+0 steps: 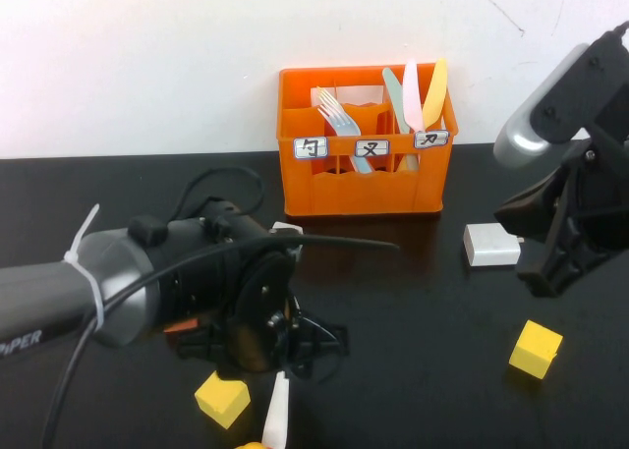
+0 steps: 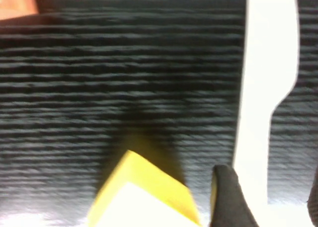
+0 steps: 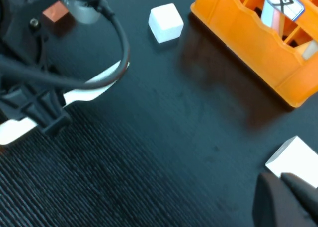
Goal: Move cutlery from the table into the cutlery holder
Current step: Pick up the knife
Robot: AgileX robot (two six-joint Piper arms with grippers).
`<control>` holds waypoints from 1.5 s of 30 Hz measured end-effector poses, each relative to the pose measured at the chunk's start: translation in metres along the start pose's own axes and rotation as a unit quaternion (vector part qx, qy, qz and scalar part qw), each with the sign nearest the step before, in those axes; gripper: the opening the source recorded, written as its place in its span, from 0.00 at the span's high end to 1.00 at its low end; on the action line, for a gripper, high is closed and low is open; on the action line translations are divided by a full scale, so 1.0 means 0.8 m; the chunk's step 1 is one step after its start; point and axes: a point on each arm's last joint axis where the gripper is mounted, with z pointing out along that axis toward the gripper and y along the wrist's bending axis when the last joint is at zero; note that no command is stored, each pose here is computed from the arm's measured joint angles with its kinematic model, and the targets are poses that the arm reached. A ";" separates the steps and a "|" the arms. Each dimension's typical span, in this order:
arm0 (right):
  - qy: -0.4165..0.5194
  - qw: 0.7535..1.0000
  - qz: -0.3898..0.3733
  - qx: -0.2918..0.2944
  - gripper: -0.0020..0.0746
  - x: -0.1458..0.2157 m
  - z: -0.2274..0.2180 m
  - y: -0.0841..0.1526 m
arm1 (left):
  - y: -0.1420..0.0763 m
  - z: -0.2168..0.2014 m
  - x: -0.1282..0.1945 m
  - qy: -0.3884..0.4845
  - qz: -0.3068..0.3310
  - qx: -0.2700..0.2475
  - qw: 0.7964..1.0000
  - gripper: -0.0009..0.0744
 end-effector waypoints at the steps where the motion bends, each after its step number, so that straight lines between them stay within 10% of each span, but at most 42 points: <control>1: -0.001 1.000 0.001 0.000 0.97 0.000 0.000 0.000 | 0.004 0.003 -0.003 0.002 -0.005 -0.003 1.000 0.56; 21: -0.022 1.000 0.004 0.006 0.98 -0.005 0.000 -0.001 | 0.005 0.046 -0.004 0.050 0.011 -0.014 0.999 0.54; 29: -0.036 0.999 0.005 0.012 0.98 -0.008 0.000 -0.003 | 0.005 0.049 -0.002 0.062 0.016 -0.018 0.998 0.86; 45: -0.042 0.999 0.005 0.015 0.98 -0.010 0.000 -0.003 | 0.003 0.037 -0.004 0.044 0.011 0.004 0.999 0.86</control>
